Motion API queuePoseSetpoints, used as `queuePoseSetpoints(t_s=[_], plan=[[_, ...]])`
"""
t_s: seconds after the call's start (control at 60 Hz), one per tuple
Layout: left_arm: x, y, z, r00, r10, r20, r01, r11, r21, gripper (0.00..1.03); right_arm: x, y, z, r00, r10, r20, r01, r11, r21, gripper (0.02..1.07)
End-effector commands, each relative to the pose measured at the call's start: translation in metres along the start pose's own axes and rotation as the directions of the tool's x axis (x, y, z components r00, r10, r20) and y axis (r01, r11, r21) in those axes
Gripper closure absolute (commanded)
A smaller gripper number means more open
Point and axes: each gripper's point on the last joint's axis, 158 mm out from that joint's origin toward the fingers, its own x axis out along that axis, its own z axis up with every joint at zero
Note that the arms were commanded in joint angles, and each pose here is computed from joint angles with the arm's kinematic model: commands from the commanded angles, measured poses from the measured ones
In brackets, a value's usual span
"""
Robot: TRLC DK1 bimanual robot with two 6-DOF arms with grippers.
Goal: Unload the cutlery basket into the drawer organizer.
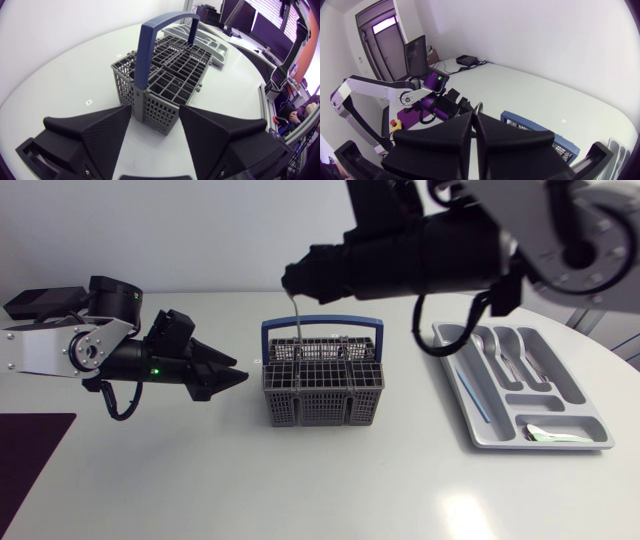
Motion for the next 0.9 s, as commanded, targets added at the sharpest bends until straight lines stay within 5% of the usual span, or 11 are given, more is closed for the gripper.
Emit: queuePoseSetpoints(t_s=[0.0, 0.383, 0.883], plan=[[-0.009, -0.003, 0.017, 1.0, 0.0, 0.022, 0.0, 1.0, 0.01, 0.37, -0.027, -0.002, 0.018, 1.0, -0.02, 0.018, 0.02, 1.0, -0.002, 1.0], [-0.027, -0.02, 0.036, 1.0, 0.014, 0.009, -0.014, 1.0, 0.025, 0.37, -0.098, -0.08, -0.032, 0.935, -0.325, -0.139, 0.33, 0.944, 0.011, 1.0], [-0.035, -0.013, 0.017, 0.99, 0.117, -0.081, -0.118, 0.993, -0.007, 0.37, -0.2, -0.229, -0.156, 0.685, -0.629, -0.367, 0.647, 0.757, -0.09, 1.0]])
